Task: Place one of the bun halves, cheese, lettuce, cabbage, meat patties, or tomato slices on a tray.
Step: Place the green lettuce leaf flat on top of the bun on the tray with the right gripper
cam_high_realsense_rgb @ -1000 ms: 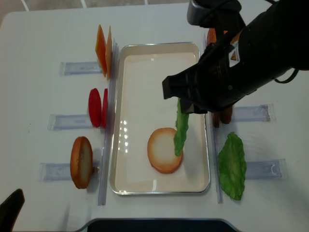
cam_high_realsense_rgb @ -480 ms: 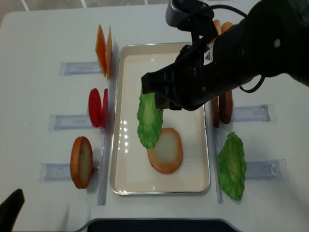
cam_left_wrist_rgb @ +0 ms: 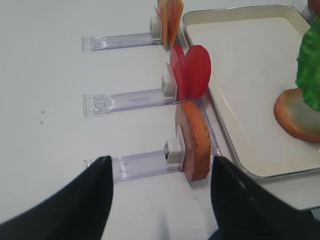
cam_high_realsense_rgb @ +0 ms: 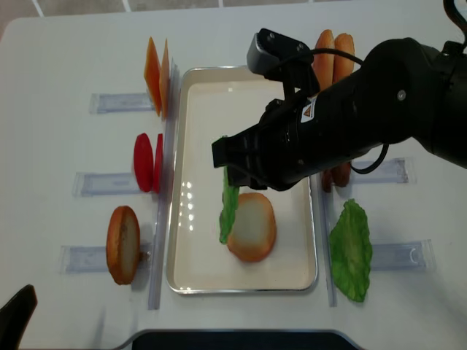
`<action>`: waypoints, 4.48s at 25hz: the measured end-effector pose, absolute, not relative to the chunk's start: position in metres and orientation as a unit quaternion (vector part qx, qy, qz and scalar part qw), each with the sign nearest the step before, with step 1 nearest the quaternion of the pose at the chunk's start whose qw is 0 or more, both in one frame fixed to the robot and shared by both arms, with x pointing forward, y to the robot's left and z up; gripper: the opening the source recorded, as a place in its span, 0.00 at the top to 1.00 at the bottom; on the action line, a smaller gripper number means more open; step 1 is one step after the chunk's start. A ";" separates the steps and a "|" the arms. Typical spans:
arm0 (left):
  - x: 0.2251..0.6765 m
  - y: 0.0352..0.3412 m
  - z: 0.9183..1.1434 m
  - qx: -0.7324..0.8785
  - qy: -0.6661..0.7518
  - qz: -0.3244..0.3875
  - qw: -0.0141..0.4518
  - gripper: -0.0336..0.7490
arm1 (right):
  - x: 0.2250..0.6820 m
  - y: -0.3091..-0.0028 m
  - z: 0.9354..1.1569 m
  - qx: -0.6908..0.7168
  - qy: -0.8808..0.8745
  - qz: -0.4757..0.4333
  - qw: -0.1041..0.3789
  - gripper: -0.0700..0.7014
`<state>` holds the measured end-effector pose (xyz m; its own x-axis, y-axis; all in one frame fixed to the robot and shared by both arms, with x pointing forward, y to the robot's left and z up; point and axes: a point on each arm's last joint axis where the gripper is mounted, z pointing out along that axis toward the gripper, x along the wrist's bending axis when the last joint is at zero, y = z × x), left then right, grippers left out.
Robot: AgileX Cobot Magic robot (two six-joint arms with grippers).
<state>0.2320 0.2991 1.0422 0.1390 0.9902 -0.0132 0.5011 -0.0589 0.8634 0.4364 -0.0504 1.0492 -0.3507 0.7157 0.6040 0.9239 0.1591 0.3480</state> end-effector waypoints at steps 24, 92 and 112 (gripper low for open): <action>0.232 0.299 1.042 0.652 0.572 0.322 0.379 0.36 | 0.450 -0.032 1.003 -0.556 -0.756 -0.302 0.172 0.82; 0.232 0.299 1.042 0.652 0.572 0.322 0.379 0.36 | 0.454 -0.049 0.992 -0.562 -0.789 -0.232 0.087 0.82; 0.232 0.299 1.042 0.652 0.572 0.322 0.379 0.36 | 0.457 -0.056 0.989 -0.609 -0.764 -0.204 0.064 0.33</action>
<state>0.2320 0.2991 1.0422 0.1390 0.9902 -0.0132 0.5011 -0.0589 0.8634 0.4566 -0.0557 0.9891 -0.2498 0.9043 0.3463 0.9566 0.1750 0.2329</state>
